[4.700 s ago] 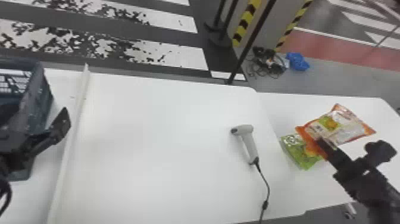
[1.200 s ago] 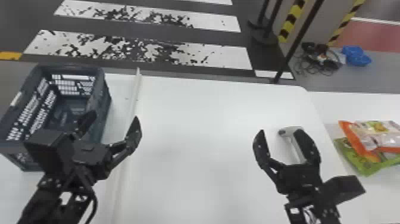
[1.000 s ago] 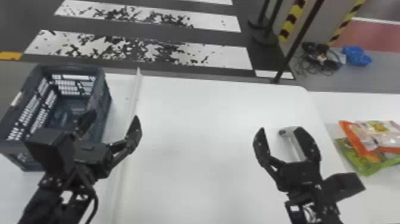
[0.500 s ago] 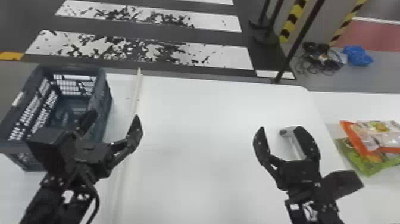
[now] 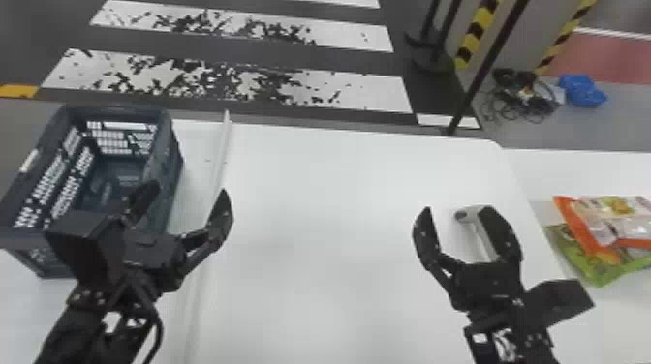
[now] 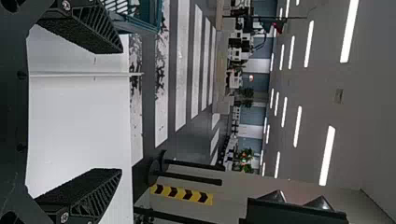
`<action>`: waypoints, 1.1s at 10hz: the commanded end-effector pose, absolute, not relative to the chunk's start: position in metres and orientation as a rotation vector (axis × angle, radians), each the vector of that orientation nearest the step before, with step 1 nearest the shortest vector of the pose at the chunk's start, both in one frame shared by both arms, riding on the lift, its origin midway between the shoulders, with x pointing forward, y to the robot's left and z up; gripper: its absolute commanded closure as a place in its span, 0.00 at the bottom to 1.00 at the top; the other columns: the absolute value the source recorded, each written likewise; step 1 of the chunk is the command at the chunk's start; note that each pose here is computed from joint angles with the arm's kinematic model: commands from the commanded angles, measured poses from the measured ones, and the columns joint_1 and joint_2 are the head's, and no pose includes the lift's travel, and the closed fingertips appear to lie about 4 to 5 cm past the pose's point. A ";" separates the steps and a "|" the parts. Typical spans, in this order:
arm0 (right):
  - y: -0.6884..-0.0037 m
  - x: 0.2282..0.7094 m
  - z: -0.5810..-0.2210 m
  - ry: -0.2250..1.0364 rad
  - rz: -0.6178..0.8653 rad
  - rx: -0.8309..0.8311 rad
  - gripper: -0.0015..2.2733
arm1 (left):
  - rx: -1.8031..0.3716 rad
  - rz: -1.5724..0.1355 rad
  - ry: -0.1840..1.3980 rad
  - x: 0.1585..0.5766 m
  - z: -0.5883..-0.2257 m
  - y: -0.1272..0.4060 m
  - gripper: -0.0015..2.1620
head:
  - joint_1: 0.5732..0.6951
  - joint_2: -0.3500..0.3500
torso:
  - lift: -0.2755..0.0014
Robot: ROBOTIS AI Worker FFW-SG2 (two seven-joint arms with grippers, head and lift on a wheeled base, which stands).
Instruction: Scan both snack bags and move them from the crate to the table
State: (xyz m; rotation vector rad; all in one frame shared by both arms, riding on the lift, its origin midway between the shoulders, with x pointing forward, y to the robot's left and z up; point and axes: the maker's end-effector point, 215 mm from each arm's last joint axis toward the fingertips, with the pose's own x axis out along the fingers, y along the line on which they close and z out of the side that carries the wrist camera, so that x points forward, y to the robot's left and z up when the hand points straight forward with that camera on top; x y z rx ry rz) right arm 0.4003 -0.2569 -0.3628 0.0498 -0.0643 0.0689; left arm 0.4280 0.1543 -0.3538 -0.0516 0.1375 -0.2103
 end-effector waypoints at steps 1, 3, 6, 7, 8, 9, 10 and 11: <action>-0.257 0.399 -0.363 -0.065 0.069 0.049 0.02 | -0.052 -0.213 0.137 0.428 -0.354 0.153 0.04 | 1.00 0.30 | 0.68; -0.257 0.399 -0.362 -0.066 0.069 0.051 0.02 | -0.051 -0.212 0.139 0.427 -0.354 0.153 0.04 | 1.00 0.30 | 0.68; -0.257 0.399 -0.362 -0.066 0.068 0.052 0.02 | -0.051 -0.213 0.139 0.427 -0.354 0.153 0.04 | 1.00 0.30 | 0.68; -0.257 0.399 -0.362 -0.066 0.068 0.053 0.02 | -0.051 -0.212 0.139 0.427 -0.354 0.153 0.04 | 1.00 0.30 | 0.68; -0.257 0.399 -0.362 -0.066 0.068 0.053 0.02 | -0.051 -0.212 0.139 0.427 -0.354 0.153 0.04 | 1.00 0.30 | 0.68; -0.257 0.399 -0.361 -0.069 0.068 0.053 0.02 | -0.051 -0.213 0.139 0.427 -0.354 0.153 0.04 | 1.00 0.30 | 0.68; -0.257 0.399 -0.361 -0.069 0.068 0.053 0.02 | -0.051 -0.212 0.139 0.427 -0.354 0.153 0.04 | 1.00 0.30 | 0.68; -0.256 0.399 -0.362 -0.069 0.069 0.054 0.02 | -0.050 -0.212 0.137 0.428 -0.354 0.153 0.04 | 1.00 0.30 | 0.68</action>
